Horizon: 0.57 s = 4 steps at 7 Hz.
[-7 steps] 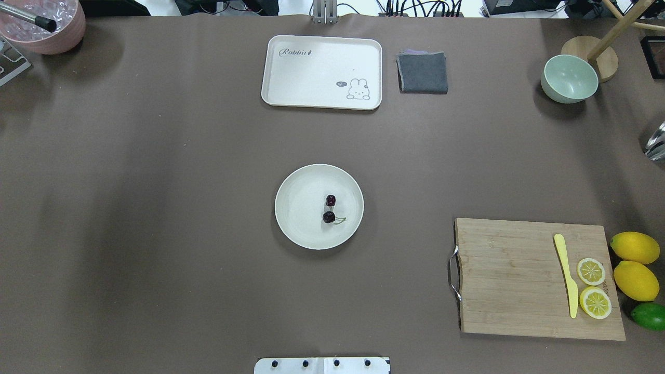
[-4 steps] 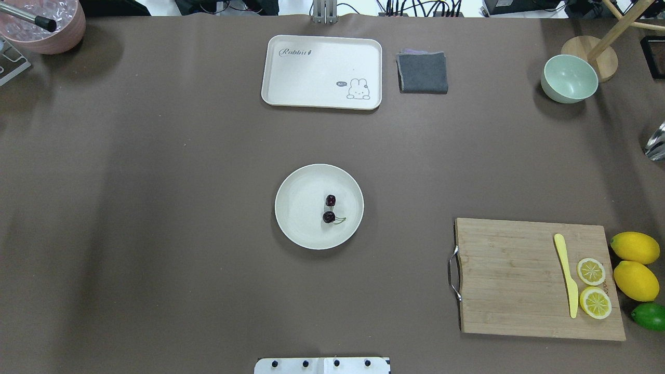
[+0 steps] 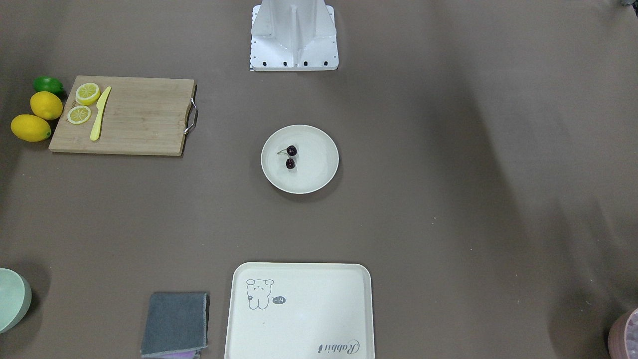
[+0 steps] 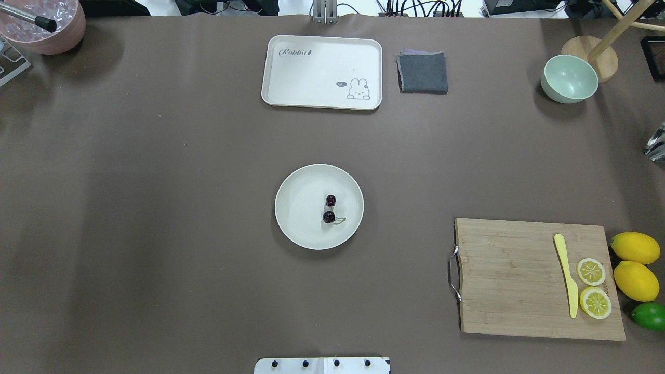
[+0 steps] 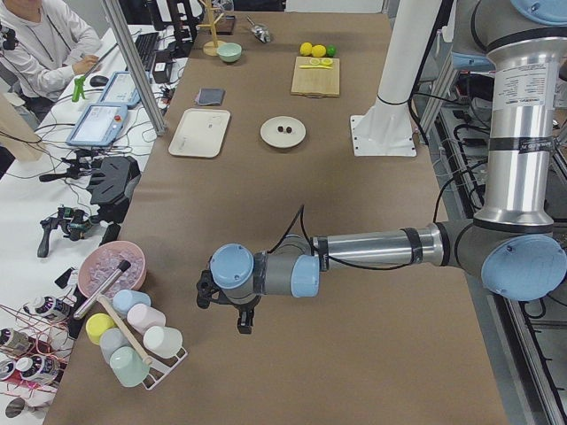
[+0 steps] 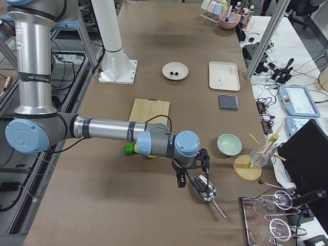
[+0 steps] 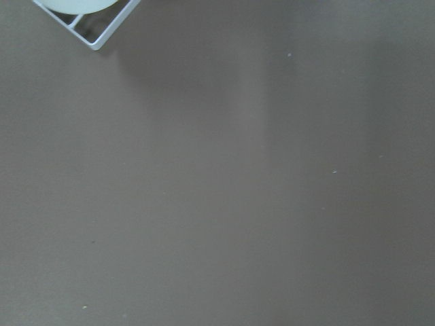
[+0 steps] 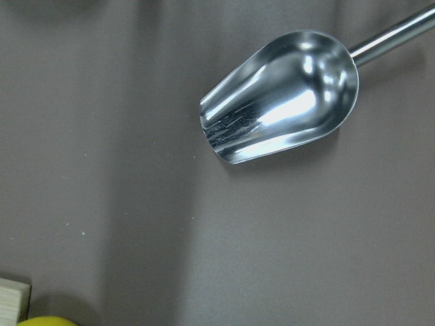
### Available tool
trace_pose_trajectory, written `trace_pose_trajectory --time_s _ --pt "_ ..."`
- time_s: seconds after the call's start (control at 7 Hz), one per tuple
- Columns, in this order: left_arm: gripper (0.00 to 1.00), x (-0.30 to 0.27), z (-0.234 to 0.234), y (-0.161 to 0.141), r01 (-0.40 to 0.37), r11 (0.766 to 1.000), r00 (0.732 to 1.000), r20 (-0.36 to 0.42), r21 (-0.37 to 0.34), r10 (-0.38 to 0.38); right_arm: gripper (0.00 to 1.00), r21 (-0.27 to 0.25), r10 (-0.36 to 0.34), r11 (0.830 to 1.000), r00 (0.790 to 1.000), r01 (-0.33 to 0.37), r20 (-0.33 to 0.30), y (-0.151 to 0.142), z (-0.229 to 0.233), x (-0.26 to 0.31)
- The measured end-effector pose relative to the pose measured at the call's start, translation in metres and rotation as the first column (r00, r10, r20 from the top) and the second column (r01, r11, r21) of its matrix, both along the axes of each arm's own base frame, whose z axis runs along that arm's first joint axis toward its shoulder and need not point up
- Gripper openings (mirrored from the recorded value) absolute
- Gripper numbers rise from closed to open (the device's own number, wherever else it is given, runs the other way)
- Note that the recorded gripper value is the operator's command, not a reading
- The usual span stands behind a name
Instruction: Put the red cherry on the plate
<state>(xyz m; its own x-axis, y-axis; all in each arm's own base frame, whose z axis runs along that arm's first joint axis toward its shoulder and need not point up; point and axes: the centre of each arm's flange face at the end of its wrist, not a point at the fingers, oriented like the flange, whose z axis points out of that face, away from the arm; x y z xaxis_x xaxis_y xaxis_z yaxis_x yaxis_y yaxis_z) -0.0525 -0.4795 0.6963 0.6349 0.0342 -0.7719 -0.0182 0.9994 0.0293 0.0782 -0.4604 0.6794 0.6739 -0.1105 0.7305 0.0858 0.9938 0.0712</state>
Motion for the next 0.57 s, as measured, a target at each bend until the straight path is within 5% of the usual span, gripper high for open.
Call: trace_pose_trajectory --time_s 0.57 --pt "0.97 -0.0057 -0.002 0.0005 -0.027 0.998 1.0 0.003 0.049 0.027 1.0 0.009 0.007 1.0 0.999 -0.008 0.031 -0.0027 -0.0065 -0.0016"
